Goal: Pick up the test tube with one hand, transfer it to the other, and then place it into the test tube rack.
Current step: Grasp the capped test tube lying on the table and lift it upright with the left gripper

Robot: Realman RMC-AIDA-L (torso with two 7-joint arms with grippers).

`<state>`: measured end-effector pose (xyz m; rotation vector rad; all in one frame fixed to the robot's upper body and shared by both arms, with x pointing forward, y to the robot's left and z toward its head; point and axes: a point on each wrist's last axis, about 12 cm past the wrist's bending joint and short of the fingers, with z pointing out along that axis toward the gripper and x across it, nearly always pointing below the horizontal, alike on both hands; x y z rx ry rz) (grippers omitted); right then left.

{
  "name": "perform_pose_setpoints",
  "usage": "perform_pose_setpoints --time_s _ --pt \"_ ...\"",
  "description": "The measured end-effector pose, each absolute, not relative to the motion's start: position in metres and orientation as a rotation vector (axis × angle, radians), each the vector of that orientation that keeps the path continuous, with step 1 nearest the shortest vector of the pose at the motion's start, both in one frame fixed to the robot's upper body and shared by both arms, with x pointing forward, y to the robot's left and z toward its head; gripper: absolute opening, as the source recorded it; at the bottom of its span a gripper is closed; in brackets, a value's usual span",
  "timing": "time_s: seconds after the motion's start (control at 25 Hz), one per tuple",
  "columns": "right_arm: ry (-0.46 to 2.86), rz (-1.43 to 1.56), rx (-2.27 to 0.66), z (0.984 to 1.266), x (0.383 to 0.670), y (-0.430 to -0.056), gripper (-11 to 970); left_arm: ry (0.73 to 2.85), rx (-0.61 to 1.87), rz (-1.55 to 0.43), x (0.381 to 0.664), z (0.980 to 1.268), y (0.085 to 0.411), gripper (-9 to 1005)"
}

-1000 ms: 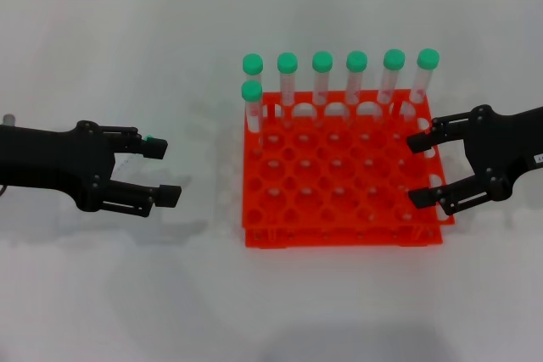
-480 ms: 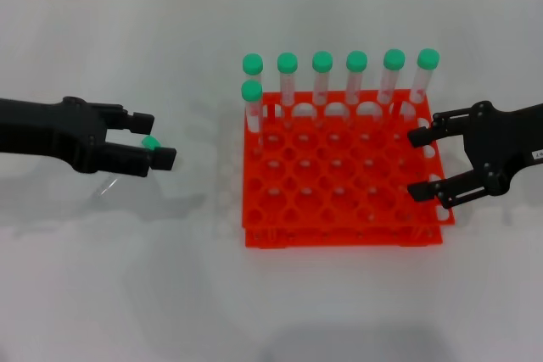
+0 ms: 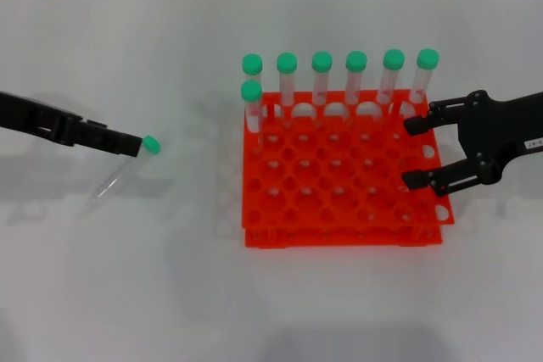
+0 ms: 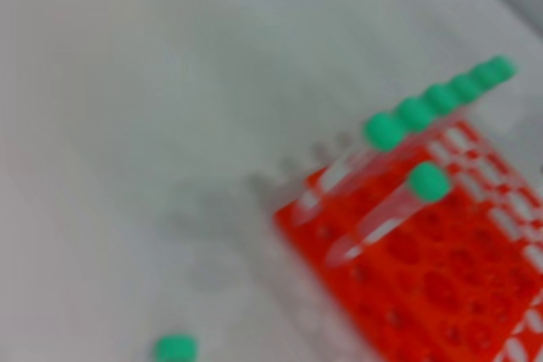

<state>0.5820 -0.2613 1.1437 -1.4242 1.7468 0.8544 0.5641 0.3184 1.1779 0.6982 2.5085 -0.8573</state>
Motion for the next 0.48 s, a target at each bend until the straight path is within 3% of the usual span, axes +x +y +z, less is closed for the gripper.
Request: perform_pose_setpoints --time_s 0.28,0.48 --pt "1.746 0.839 -1.418 1.143 0.584 -0.258 797 2.691 0.618 -0.618 0.578 1.176 0.325 817" --pt "1.73 0.831 -1.429 1.144 0.586 -0.252 796 2.745 0.618 -0.556 0.58 1.168 0.323 816"
